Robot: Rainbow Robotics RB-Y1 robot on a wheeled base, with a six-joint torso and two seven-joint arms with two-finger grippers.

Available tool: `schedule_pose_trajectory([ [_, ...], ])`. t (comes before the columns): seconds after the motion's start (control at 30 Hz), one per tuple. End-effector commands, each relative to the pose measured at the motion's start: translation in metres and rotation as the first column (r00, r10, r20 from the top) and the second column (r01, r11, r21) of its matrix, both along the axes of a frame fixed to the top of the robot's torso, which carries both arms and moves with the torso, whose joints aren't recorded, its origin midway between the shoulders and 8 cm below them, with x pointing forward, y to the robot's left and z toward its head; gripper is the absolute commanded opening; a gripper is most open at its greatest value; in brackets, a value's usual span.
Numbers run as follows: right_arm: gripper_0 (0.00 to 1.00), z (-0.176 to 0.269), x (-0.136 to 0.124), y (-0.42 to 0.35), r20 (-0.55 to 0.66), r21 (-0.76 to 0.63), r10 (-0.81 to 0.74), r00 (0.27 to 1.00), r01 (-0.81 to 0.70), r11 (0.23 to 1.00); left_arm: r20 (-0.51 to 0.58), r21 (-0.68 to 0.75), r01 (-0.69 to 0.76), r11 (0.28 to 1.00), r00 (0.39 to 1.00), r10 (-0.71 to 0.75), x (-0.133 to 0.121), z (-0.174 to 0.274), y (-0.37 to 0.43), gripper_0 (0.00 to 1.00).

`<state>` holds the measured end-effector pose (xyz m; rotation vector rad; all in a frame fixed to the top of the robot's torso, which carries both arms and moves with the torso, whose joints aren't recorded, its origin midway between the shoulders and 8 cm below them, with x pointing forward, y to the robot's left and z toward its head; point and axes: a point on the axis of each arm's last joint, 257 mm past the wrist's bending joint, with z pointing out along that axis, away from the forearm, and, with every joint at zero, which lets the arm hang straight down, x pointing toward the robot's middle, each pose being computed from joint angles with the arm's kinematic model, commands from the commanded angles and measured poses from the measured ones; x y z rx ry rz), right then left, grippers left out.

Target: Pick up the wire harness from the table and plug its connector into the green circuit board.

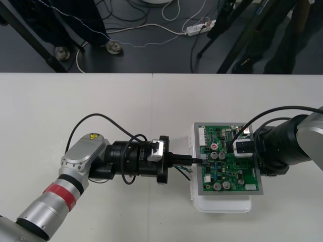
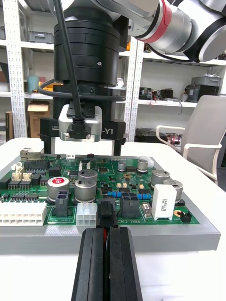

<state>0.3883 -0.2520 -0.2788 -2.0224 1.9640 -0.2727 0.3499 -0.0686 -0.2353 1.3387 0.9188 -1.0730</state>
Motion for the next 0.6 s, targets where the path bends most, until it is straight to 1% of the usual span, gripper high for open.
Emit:
schedule_pose_trajectory([
  [0.03,1.00,0.009,0.000,0.008,0.012,0.039,-0.021,1.000,0.020,0.999,0.086,-0.046,0.046,0.998,0.995,-0.042,-0.015,0.020,-0.030,0.00],
  [0.6,1.00,0.009,0.000,0.007,0.014,0.037,-0.022,1.000,0.021,0.999,0.085,-0.001,0.030,1.000,0.996,-0.029,-0.011,0.006,-0.013,0.00],
])
